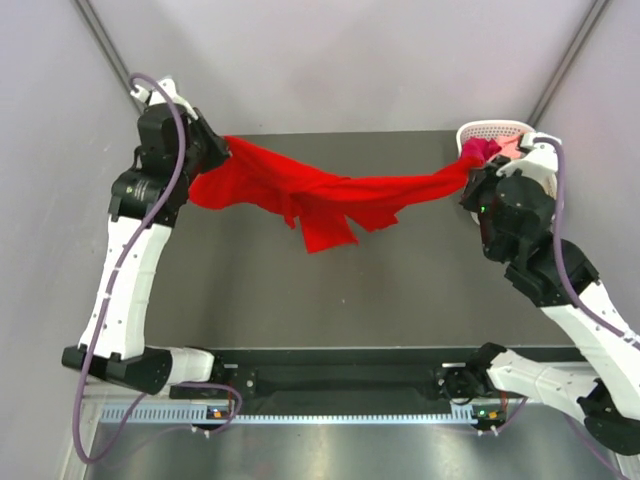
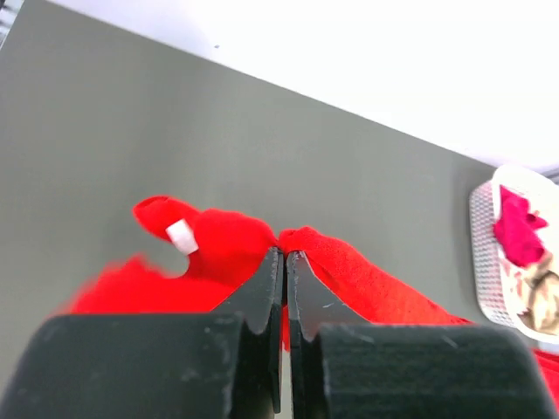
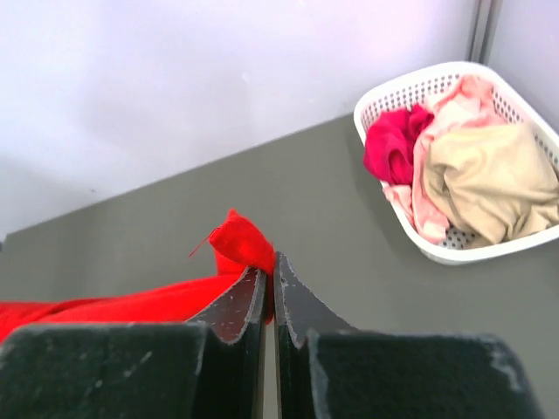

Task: Fold and stack the t-shirts
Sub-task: Flatten the tshirt out

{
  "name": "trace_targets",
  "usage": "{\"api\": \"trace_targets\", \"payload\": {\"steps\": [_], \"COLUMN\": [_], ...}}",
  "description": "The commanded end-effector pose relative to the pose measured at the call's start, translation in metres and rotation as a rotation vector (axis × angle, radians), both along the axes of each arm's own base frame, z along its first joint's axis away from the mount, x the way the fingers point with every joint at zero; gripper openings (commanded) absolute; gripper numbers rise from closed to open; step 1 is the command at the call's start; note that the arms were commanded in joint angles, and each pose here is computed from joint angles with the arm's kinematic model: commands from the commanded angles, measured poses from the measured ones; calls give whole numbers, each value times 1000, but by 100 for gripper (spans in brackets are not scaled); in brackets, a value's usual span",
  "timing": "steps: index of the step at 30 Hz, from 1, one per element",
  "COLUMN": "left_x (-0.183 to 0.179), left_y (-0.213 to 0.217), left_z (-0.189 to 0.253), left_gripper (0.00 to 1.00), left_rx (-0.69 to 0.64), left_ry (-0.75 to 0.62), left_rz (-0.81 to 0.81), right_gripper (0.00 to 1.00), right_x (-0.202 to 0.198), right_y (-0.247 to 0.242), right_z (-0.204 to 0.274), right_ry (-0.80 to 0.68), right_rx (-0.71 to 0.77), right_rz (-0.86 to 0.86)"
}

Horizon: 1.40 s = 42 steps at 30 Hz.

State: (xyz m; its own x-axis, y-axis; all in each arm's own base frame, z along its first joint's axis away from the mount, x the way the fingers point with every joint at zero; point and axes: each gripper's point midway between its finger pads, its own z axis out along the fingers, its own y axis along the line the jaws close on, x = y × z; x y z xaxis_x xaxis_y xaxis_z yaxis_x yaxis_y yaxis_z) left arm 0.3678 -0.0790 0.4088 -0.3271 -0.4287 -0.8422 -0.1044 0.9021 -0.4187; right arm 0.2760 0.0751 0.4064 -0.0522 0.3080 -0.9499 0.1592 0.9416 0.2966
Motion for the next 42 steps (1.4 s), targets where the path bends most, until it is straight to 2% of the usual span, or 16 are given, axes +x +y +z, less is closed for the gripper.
{"api": "trace_targets", "payload": {"steps": [1,8,10,15,16,17,20,21,23,25,26,27,31,33,38,42], "left_x": [-11,16,33,110,120,130,140,140,130,114,109,90,54,36,-8,-34], "left_y": [-7,-43,-52,-85,-87,-85,-73,-54,-39,-26,-23,-28,-56,-71,-128,-158], "left_z": [-9,-102,-131,-160,-165,-170,-180,-180,-183,-191,-194,-208,-228,-239,-261,-280], "left_gripper": [0,0,0,0,3,26,51,57,59,61,61,62,59,58,58,57], "left_rx": [-11,-25,-22,-19,-8,12,70,121,155,146,124,78,-65,-75,112,155], "left_ry": [55,273,329,298,306,317,401,413,426,430,430,463,484,474,479,466], "left_rz": [-53,-210,-236,-351,-360,-342,-275,-186,-122,-77,-79,-125,-281,-342,-479,-559], "right_gripper": [0,0,0,0,0,0,0,0,4,16,29,32,32,28,28,29], "right_x": [-8,-20,-17,6,13,17,27,29,32,35,37,39,49,50,40,32], "right_y": [-13,-32,-37,-46,-48,-48,-59,-62,-75,-73,-68,-60,-19,-11,-14,-17], "right_z": [18,-69,-92,-117,-127,-130,-148,-155,-171,-175,-170,-168,-166,-180,-198,-200], "right_ry": [-25,190,240,301,333,341,400,421,473,496,489,486,467,508,524,518], "right_rx": [-25,-99,-124,-155,-157,-152,-161,-161,-146,-124,-115,-95,2,3,22,21], "right_rz": [-10,-100,-128,-174,-169,-168,-207,-216,-237,-198,-171,-138,13,28,14,17]}}
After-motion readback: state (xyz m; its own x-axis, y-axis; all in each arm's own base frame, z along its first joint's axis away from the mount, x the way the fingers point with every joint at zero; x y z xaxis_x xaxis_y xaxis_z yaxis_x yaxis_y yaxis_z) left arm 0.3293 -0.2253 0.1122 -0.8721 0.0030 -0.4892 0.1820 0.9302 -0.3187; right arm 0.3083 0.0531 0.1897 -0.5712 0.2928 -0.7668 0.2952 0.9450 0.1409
